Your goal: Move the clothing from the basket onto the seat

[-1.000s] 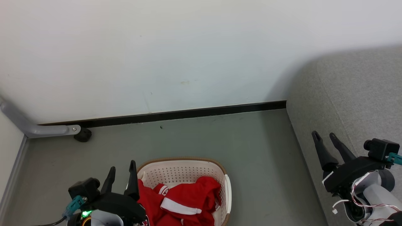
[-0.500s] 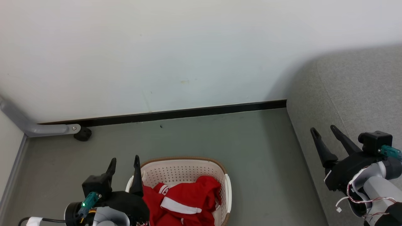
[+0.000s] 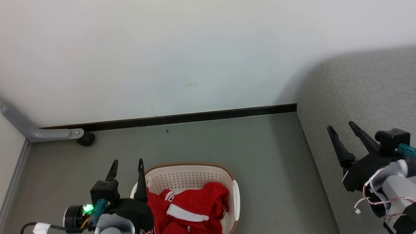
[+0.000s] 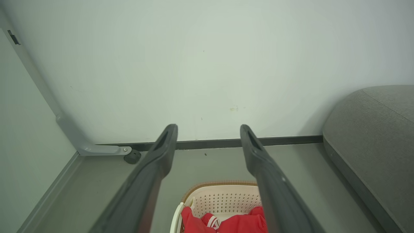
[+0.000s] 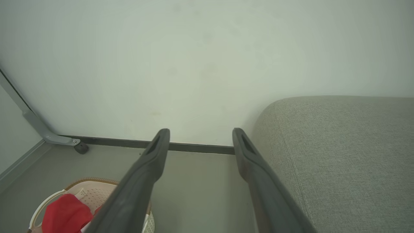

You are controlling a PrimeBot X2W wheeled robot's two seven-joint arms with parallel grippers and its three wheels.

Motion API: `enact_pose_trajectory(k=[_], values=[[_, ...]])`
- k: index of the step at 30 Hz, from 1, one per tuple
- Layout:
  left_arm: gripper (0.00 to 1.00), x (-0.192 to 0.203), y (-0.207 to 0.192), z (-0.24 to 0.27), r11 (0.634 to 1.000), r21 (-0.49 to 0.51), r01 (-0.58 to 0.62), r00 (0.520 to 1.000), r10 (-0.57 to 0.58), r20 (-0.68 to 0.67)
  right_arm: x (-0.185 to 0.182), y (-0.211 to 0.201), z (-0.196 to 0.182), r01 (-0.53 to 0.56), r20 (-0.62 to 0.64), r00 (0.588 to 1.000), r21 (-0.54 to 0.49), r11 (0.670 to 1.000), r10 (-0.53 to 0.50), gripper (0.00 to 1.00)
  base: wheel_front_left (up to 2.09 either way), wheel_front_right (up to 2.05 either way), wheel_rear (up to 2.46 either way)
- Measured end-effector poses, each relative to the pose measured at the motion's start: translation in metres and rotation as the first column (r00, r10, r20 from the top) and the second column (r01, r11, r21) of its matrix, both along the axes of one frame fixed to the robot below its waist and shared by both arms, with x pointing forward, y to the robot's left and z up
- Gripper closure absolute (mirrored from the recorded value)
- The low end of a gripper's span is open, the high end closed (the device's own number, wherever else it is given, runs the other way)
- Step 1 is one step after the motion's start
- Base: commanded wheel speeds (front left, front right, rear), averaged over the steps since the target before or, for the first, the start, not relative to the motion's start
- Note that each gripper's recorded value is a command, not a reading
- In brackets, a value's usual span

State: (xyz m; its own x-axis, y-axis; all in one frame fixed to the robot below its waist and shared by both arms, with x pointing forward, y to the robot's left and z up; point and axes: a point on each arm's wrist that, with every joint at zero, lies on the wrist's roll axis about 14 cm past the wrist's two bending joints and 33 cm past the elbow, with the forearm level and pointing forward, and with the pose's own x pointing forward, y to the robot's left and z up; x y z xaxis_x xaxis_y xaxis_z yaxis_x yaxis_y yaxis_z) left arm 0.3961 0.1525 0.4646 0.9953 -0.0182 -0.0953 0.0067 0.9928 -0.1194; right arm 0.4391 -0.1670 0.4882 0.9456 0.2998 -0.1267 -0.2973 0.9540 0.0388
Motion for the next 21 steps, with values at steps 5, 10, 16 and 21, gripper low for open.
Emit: enact_pose_trajectory(k=[5,10,16,21], values=[[0.0,0.001,0.004,0.001,1.0,0.012,-0.013,1.0,0.013,0.004,0.002,-0.008,0.003,0.031,0.009,0.999,0.007,0.999,-0.032,0.0,0.0,0.0,0.0],[0.0,0.0,0.004,0.0,1.0,0.012,-0.019,1.0,0.019,0.0,0.003,-0.011,0.005,0.04,0.017,0.999,0.002,0.999,-0.041,0.0,0.0,0.0,0.0],[0.0,0.001,0.0,-0.007,1.0,0.007,-0.012,1.0,0.012,-0.018,0.008,-0.009,0.01,0.028,0.04,0.999,0.001,1.0,-0.028,0.0,0.0,0.0,0.0],[0.0,-0.001,-0.012,-0.027,1.0,0.006,0.021,0.997,-0.02,-0.073,0.016,-0.016,0.014,0.03,0.062,0.998,-0.004,1.0,-0.03,0.0,0.0,0.0,0.0]])
